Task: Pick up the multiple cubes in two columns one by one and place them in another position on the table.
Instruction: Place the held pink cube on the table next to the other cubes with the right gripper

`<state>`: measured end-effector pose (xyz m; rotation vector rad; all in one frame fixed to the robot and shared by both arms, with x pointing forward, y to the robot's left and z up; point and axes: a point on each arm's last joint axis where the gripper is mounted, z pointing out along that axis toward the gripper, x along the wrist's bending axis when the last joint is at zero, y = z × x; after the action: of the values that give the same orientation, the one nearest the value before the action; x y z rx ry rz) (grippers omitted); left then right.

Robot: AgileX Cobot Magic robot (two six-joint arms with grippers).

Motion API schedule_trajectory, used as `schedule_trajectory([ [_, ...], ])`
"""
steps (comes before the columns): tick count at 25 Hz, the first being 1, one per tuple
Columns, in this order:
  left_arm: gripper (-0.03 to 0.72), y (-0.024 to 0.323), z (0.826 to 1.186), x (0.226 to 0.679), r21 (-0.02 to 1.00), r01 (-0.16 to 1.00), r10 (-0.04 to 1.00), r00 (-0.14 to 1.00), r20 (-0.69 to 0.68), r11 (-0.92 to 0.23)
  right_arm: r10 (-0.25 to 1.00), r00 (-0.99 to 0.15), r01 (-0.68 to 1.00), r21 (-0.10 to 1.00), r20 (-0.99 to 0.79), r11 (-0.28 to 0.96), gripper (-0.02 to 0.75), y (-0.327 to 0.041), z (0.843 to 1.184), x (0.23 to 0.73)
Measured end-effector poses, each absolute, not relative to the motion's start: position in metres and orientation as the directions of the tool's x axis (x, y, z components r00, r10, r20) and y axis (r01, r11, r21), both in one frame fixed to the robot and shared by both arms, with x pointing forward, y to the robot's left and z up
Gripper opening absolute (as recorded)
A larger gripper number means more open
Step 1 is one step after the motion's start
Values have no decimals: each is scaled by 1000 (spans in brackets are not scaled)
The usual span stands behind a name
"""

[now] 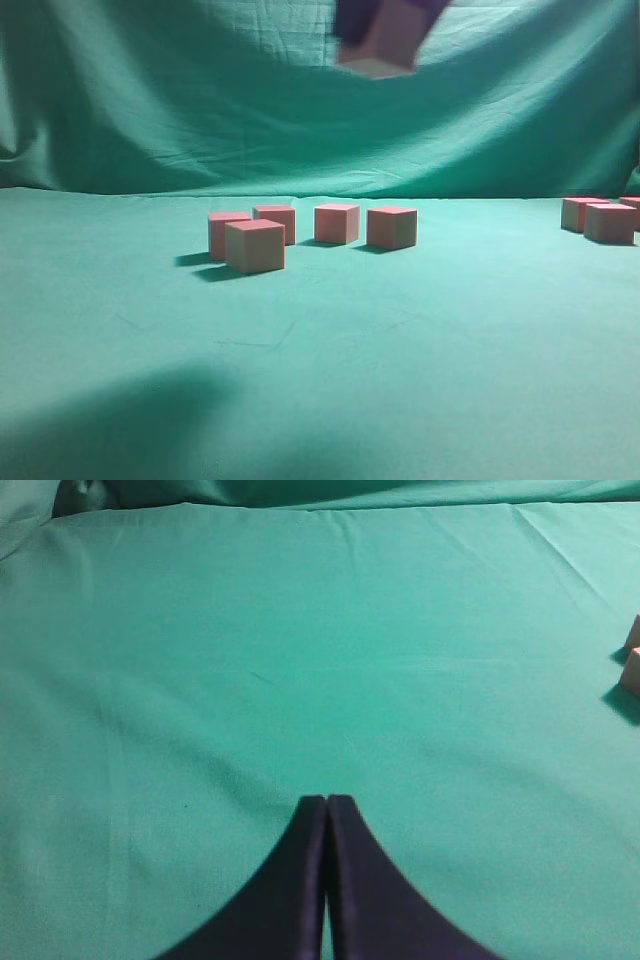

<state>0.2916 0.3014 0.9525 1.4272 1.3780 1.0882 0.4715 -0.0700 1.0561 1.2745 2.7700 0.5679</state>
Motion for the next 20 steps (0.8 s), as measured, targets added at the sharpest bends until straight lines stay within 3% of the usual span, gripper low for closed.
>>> schedule_trajectory([
  [6, 0, 301, 953, 292, 965, 259, 1000, 14, 28, -31, 630, -774, 613, 320, 63, 722, 261, -29, 1032, 448],
  [12, 0, 301, 953, 292, 965, 259, 1000, 14, 28, -31, 584, -810, 552, 264, -53, 791, 261, -22, 1006, 456],
  [20, 0, 301, 953, 292, 965, 259, 1000, 14, 28, -31, 552, -818, 487, 317, -161, 814, 261, -12, 984, 474],
])
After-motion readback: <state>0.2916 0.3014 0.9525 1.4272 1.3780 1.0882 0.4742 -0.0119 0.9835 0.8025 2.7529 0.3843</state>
